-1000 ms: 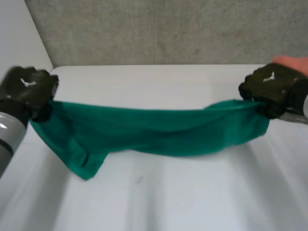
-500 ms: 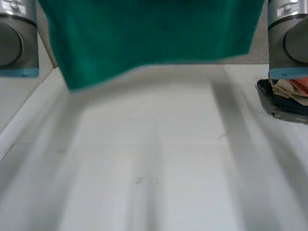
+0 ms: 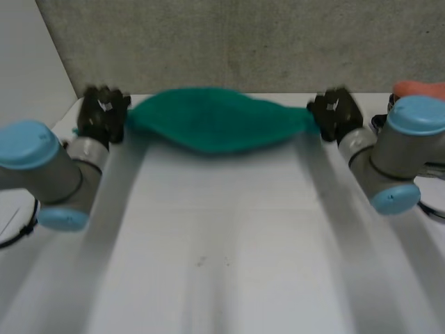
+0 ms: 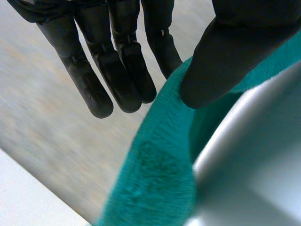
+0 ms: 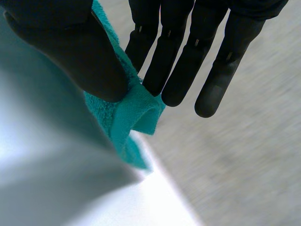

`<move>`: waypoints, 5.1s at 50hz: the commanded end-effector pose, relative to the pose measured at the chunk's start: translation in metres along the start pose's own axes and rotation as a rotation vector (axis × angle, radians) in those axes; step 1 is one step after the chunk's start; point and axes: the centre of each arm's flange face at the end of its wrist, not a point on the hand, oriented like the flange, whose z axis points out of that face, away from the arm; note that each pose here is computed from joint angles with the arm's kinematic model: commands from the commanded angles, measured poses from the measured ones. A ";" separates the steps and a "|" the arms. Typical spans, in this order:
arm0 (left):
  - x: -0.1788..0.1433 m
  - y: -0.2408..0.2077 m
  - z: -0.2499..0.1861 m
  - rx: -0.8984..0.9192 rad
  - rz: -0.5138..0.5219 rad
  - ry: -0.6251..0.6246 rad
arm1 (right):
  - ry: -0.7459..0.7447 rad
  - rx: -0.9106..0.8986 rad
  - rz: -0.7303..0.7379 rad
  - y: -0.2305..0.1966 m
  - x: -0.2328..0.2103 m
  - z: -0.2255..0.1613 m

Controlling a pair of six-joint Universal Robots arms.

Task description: Fold the laundry.

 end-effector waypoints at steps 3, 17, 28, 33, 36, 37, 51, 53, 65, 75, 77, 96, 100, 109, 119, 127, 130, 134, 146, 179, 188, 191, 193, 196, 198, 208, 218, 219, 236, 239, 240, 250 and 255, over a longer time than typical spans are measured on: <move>0.030 0.025 -0.052 -0.157 -0.020 0.122 | -0.166 -0.261 0.087 0.020 -0.018 -0.038; 0.025 0.015 -0.065 -0.157 -0.029 0.117 | -0.170 -0.365 0.330 0.040 0.000 -0.033; 0.017 0.013 -0.062 -0.149 -0.028 0.094 | -0.203 -0.395 0.416 0.049 -0.003 -0.030; 0.013 0.015 -0.060 -0.154 -0.029 0.082 | -0.205 -0.399 0.417 0.056 -0.008 -0.028; 0.010 0.016 -0.059 -0.156 -0.026 0.075 | -0.194 -0.388 0.413 0.056 -0.006 -0.024; 0.010 0.016 -0.059 -0.155 -0.026 0.076 | -0.180 -0.377 0.412 0.055 -0.003 -0.020; -0.019 -0.004 -0.052 -0.106 -0.010 0.002 | -0.153 -0.329 0.397 0.020 0.023 -0.016; -0.029 -0.015 -0.051 -0.079 -0.003 -0.023 | -0.126 -0.252 0.351 -0.017 0.043 -0.024; -0.087 -0.146 -0.104 0.061 0.023 -0.067 | 0.057 -0.064 -0.084 -0.143 0.128 -0.120; -0.086 -0.152 -0.123 -0.106 0.008 0.070 | 0.016 -0.119 -0.179 -0.159 0.122 -0.157; -0.078 -0.135 -0.116 -0.170 0.039 0.113 | -0.005 -0.132 -0.183 -0.155 0.116 -0.156; -0.056 -0.031 0.036 -0.120 0.197 0.014 | 0.202 -0.009 -0.206 -0.085 0.063 0.000; -0.087 -0.089 0.069 0.224 0.224 -0.218 | 0.419 0.296 -0.100 -0.129 0.093 0.016; -0.133 -0.154 0.061 0.487 0.142 -0.432 | 0.554 0.517 0.050 -0.163 0.126 0.010; -0.081 -0.063 0.038 0.185 0.097 -0.260 | 0.364 0.315 0.054 -0.099 0.079 0.014; -0.020 0.018 0.004 -0.060 0.067 -0.088 | 0.032 0.000 0.077 -0.001 0.000 0.007; -0.002 0.035 -0.011 -0.131 0.066 -0.027 | -0.035 -0.112 0.047 0.016 -0.012 -0.003; 0.017 0.045 -0.054 -0.321 0.076 0.113 | -0.103 -0.244 -0.059 0.018 -0.003 -0.028; 0.003 -0.015 -0.194 -0.876 0.206 0.501 | -0.376 -0.632 -0.344 -0.006 0.030 -0.162; 0.037 0.023 0.033 -0.173 0.277 0.040 | 0.107 -0.175 -0.371 0.042 0.013 0.013; 0.049 -0.013 0.008 -0.069 0.161 0.040 | 0.122 -0.217 -0.155 0.030 0.013 -0.007; 0.041 -0.027 -0.017 -0.073 0.080 0.051 | 0.083 -0.242 -0.067 0.011 0.020 -0.035; 0.036 -0.035 -0.035 -0.068 0.013 0.057 | 0.019 -0.263 -0.004 0.004 0.018 -0.057; 0.032 -0.043 -0.052 -0.051 -0.066 0.070 | -0.066 -0.328 0.057 0.015 0.020 -0.080; 0.032 -0.045 -0.068 -0.045 -0.159 0.106 | -0.101 -0.367 0.078 0.024 0.021 -0.090; 0.038 -0.041 -0.090 -0.052 -0.339 0.193 | -0.131 -0.428 0.139 0.056 0.030 -0.102; 0.039 -0.040 -0.091 -0.056 -0.339 0.195 | -0.095 -0.409 0.126 0.091 0.028 -0.078; 0.039 -0.039 -0.091 -0.058 -0.339 0.194 | -0.081 -0.416 0.124 0.092 0.030 -0.077; 0.035 -0.041 -0.091 -0.056 -0.339 0.178 | 0.178 -0.557 -0.183 0.115 0.160 -0.118; 0.032 -0.044 -0.091 -0.048 -0.339 0.172 | 0.169 -0.541 -0.208 0.106 0.156 -0.116; 0.032 -0.045 -0.092 -0.044 -0.339 0.171 | 0.144 -0.476 -0.212 0.086 0.144 -0.108; 0.015 -0.055 -0.090 -0.016 -0.337 0.119 | -0.018 0.042 -0.184 -0.056 0.024 -0.068; 0.011 -0.053 -0.089 -0.025 -0.337 0.091 | -0.175 0.329 -0.187 -0.109 -0.087 -0.068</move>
